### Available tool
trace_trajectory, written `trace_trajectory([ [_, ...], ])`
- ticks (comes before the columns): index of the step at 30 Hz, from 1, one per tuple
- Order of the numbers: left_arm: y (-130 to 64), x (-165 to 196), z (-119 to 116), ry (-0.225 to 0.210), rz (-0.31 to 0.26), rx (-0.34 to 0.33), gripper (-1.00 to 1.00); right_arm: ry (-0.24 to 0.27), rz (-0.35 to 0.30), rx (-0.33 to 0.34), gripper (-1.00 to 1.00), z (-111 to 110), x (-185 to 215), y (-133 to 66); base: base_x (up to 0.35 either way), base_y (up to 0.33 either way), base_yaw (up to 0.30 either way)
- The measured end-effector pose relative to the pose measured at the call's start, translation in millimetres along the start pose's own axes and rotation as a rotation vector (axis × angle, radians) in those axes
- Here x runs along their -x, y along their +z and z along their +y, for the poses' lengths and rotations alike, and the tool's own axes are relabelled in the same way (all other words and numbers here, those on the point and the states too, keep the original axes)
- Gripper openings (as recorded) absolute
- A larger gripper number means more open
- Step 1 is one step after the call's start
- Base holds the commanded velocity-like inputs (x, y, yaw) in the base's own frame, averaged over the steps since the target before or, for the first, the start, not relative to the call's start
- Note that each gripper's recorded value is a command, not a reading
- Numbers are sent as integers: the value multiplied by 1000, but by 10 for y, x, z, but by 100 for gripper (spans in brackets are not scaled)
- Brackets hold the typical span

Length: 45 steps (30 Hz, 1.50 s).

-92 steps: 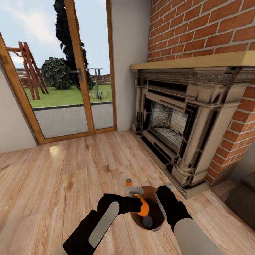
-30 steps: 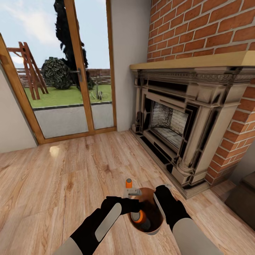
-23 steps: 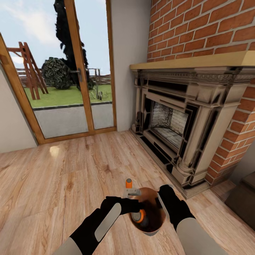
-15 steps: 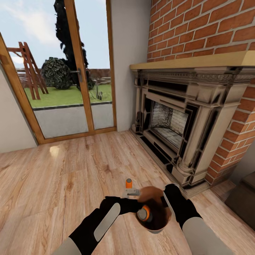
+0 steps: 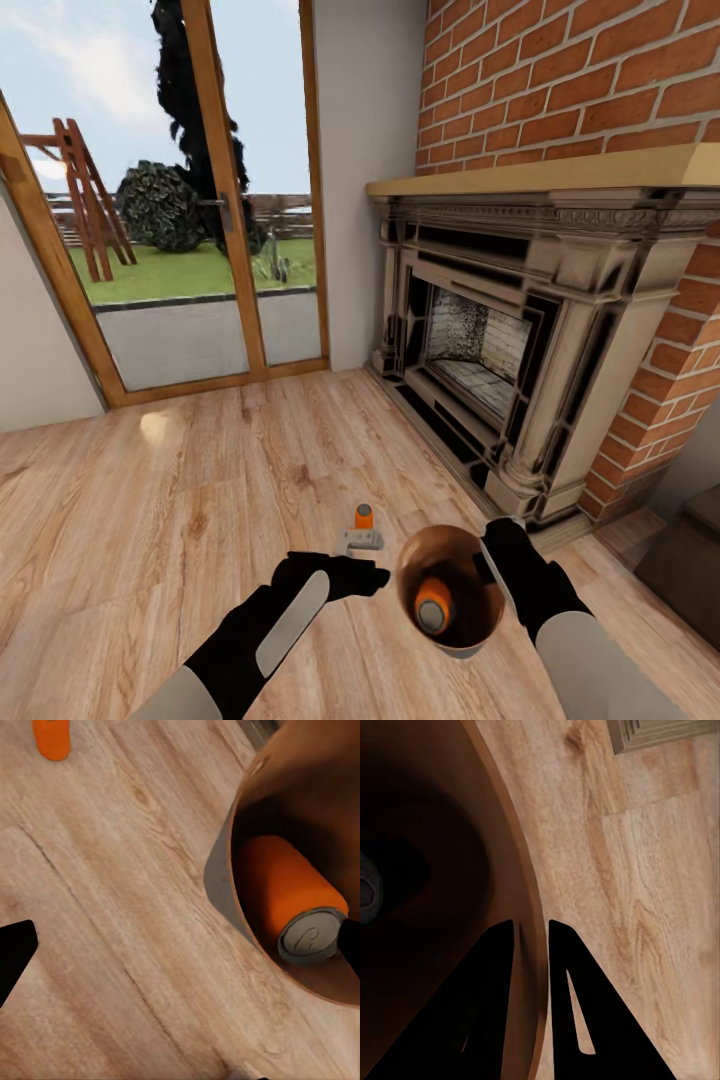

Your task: Put the three can of soda from the living room inside the tash can in the kitchen.

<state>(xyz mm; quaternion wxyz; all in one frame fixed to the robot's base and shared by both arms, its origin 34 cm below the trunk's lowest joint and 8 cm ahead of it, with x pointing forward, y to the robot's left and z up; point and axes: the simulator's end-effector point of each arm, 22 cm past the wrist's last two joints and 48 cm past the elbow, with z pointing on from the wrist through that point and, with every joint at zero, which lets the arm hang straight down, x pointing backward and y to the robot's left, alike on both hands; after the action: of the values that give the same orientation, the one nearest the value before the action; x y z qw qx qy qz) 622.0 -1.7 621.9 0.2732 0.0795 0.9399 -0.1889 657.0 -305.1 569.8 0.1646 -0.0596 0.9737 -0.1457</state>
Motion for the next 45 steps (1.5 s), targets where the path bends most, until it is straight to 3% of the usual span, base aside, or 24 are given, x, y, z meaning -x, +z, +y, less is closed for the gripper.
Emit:
trace_trajectory([
  [9, 35, -17, 146, 10, 13, 44, 100, 6, 4, 21, -100, -122, -27, 38, 0, 0, 0],
  [16, 187, -90, 570, 3, 79, 144, 100, 7, 4, 32, -100, -126, -28, 41, 0, 0, 0],
  [21, 217, -93, 702, -4, 97, 171, 100, 10, 4, 38, -100, -114, -30, 42, 0, 0, 0],
  [32, 244, 3, 785, -26, 55, 189, 100, 9, 5, 38, -100, -117, -31, 43, 0, 0, 0],
  [45, 227, 25, 889, -43, 50, 222, 100, 12, 2, 40, -100, -118, -17, 39, 0, 0, 0],
])
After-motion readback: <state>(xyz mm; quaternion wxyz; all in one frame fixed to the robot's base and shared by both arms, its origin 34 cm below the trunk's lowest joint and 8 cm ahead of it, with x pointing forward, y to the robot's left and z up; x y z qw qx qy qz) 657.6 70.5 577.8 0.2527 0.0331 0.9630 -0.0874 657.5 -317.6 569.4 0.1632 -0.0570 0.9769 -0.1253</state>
